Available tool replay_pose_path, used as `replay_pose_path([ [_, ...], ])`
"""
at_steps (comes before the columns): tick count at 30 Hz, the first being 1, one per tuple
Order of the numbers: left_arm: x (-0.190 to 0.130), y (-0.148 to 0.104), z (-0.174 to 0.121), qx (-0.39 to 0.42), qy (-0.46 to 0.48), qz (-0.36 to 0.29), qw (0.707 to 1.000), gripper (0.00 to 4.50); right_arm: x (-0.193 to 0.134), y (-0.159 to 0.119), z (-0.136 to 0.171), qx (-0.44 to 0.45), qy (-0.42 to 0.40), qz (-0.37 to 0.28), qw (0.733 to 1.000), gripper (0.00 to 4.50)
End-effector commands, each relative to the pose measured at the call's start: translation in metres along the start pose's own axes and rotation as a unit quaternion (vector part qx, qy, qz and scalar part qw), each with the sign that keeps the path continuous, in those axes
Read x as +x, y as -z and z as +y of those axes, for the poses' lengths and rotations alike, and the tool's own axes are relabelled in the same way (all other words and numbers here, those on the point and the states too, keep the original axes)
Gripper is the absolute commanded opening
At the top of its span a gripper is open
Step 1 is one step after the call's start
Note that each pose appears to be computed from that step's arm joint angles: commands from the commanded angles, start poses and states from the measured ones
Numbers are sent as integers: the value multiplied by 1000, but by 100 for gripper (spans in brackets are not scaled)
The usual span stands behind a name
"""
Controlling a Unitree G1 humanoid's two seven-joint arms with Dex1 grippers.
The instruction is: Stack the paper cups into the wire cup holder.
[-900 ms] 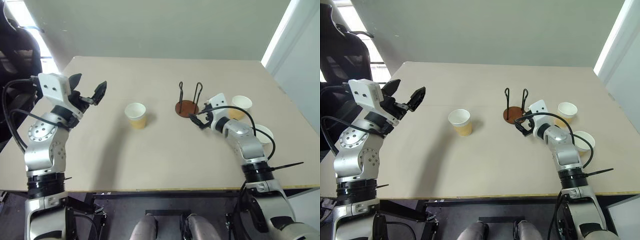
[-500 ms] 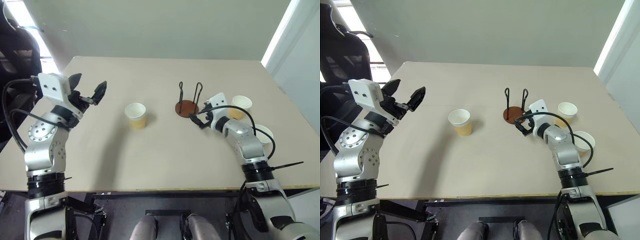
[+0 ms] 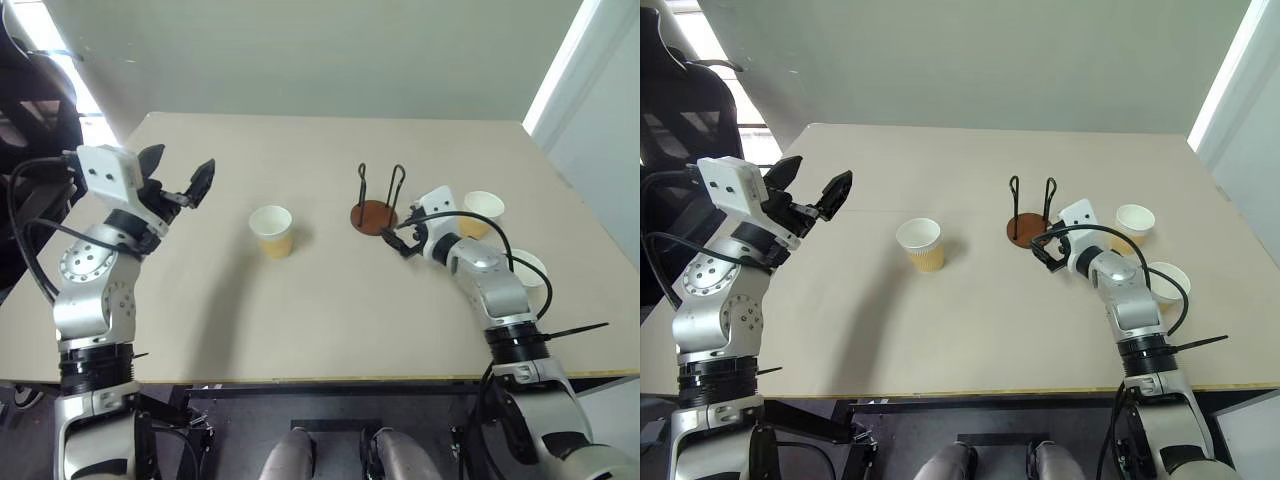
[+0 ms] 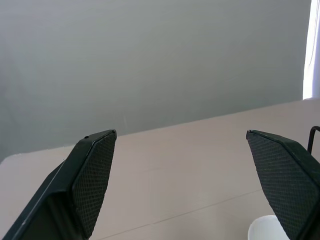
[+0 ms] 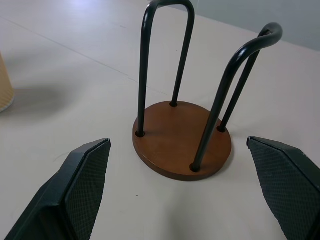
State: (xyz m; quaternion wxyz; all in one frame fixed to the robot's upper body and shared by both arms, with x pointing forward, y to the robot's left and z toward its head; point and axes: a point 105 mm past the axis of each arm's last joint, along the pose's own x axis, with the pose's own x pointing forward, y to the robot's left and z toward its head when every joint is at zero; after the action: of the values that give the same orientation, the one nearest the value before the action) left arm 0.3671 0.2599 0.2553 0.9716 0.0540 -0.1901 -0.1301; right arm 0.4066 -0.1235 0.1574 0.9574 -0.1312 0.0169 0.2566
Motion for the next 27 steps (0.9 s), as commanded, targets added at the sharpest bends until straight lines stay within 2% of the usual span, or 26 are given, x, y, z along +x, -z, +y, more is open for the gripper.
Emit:
replay_pose_path([
  [1, 10, -17, -6, 10, 22, -33, 999, 446, -10, -11, -11, -12, 23, -22, 999, 450],
  [5, 14, -19, -13, -5, 56, -37, 998, 446, -12, -11, -11, -9, 21, -24, 999, 450],
  [8, 12, -20, -29, -24, 119, -32, 992, 446, -12, -12, -10, -3, 18, -24, 1000, 450],
  [13, 6, -11, -49, -14, 207, 8, 978, 446, -9, -13, -12, -1, 21, -24, 999, 450],
  [20, -5, 4, -59, 6, 271, 56, 961, 446, 3, -14, -10, 4, 12, -20, 1000, 450],
  [27, -11, 6, -58, 3, 279, 59, 959, 446, 14, -12, -13, 7, 11, -17, 1000, 450],
])
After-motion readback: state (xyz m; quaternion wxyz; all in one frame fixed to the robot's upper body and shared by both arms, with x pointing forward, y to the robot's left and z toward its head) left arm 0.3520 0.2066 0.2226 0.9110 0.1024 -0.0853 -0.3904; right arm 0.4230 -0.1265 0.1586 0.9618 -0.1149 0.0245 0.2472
